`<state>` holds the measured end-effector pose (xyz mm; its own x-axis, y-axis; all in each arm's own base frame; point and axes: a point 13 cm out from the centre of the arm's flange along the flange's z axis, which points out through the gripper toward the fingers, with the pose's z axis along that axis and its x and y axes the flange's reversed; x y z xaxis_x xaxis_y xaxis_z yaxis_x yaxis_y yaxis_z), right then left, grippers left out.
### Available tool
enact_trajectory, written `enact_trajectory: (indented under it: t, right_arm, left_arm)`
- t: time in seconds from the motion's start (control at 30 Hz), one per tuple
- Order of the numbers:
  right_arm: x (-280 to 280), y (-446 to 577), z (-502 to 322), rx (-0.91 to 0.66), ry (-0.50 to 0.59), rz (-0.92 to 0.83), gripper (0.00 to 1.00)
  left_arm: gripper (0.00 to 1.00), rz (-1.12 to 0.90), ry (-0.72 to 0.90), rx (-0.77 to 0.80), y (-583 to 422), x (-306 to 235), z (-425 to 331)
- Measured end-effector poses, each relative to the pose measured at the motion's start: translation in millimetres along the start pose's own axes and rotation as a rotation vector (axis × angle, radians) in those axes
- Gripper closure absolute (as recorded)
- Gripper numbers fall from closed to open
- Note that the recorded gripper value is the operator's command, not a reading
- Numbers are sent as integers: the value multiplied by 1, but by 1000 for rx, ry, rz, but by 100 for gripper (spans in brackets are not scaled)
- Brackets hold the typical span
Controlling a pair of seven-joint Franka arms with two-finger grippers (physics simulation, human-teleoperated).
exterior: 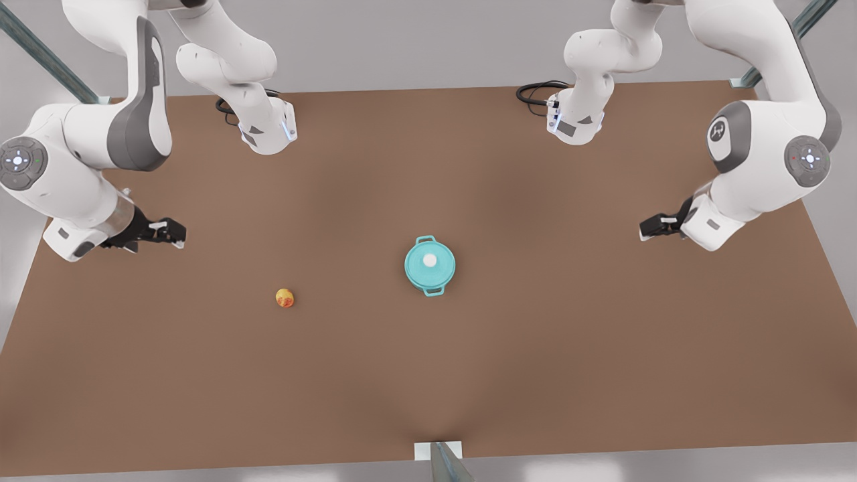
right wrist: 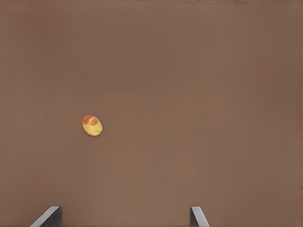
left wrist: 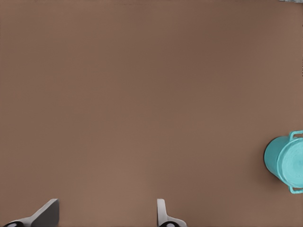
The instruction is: Open the pot lid and put the potato into the pot
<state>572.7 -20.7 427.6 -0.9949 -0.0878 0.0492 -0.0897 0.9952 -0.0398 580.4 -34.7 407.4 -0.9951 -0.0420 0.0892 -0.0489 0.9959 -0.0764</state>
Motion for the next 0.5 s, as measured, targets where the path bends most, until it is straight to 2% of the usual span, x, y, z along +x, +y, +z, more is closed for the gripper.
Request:
enact_trajectory:
  t: [0.13,0.2,0.3,0.4,0.5]
  right_arm:
    - [-6,4,-1,4,-19,-26,0]
    - [-8,13,-3,4,-28,-51,0]
    - [-15,61,-19,6,-52,-142,0]
    - [-14,136,-13,8,-36,-279,0]
    - [-23,178,37,10,40,-356,0]
  left_arm:
    - [0,36,-38,13,-23,-10,-5]
    - [0,189,-45,-1,-126,-13,4]
    - [0,437,-5,-47,-327,27,74]
    - [0,468,-17,-87,-414,62,125]
    - [0,423,-22,-99,-464,90,170]
